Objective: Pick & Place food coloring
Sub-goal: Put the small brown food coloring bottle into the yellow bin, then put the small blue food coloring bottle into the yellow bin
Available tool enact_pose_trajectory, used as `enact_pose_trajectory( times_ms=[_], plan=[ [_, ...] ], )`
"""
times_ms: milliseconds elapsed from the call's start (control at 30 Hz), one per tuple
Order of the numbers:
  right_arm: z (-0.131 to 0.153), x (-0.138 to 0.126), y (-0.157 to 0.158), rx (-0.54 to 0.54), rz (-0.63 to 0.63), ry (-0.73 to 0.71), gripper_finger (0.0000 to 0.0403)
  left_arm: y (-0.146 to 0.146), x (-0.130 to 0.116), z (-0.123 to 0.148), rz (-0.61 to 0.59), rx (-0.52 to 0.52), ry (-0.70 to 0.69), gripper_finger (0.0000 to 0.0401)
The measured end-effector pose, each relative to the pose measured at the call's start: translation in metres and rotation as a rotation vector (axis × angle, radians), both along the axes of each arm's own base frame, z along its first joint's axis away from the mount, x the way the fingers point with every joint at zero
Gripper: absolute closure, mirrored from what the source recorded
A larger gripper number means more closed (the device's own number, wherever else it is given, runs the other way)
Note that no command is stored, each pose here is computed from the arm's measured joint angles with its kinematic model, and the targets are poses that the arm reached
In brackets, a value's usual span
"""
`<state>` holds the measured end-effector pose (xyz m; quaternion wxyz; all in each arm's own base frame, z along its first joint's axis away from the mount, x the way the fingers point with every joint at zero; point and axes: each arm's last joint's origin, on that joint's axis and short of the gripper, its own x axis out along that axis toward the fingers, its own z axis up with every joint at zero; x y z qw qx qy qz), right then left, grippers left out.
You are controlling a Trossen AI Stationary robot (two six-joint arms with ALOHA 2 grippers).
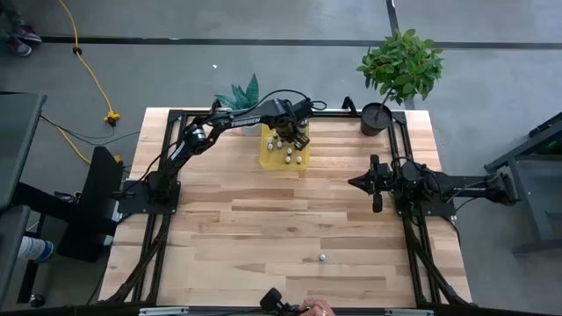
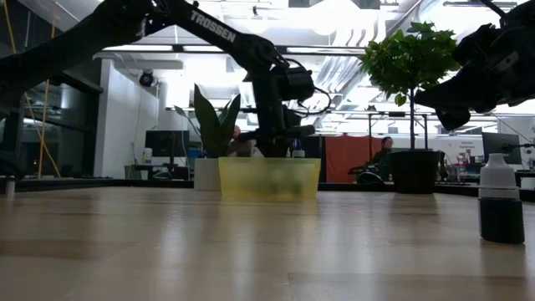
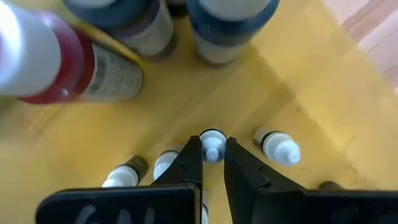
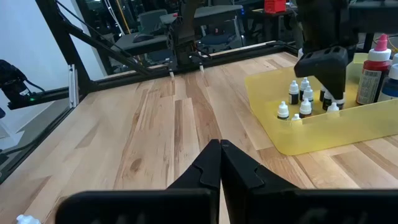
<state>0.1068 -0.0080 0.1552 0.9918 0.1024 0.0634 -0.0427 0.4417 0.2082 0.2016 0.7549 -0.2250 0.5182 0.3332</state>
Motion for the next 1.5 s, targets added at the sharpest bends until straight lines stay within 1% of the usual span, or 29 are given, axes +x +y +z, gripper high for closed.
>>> enact_pose_trajectory(
  times_ms=[200, 433, 533, 1000, 1100, 1200, 1333, 1500],
  plan=[
    [0.0, 0.0, 0.0, 0.0, -0.001, 0.001, 0.0402, 0.0, 0.001, 0.001, -0.005, 0.004, -0.007, 0.0374],
    [0.0, 0.0, 0.0, 0.0, 0.0, 0.001, 0.0402, 0.001, 0.003, 0.001, -0.034, 0.023, -0.023, 0.0334],
    [0.0, 0.0, 0.0, 0.0, 0.0, 0.001, 0.0402, 0.002, 0.003, 0.002, -0.04, 0.026, -0.028, 0.0323],
    [0.0, 0.0, 0.0, 0.0, 0.0, 0.0, 0.0402, 0.001, 0.003, 0.002, -0.041, 0.026, -0.028, 0.0318],
    [0.0, 0.0, 0.0, 0.0, 0.0, 0.001, 0.0402, 0.002, 0.004, 0.007, -0.042, 0.027, -0.03, 0.0318],
    [0.0, 0.0, 0.0, 0.0, -0.001, 0.001, 0.0402, 0.002, 0.005, 0.014, -0.074, 0.043, -0.041, 0.0313],
    [0.0, 0.0, 0.0, 0.0, 0.0, 0.0, 0.0402, 0.003, 0.008, 0.026, -0.131, 0.061, -0.067, 0.0282],
    [0.0, 0.0, 0.0, 0.0, 0.0, 0.0, 0.0402, -0.003, 0.012, 0.045, -0.18, 0.055, -0.11, 0.0217]
  ],
)
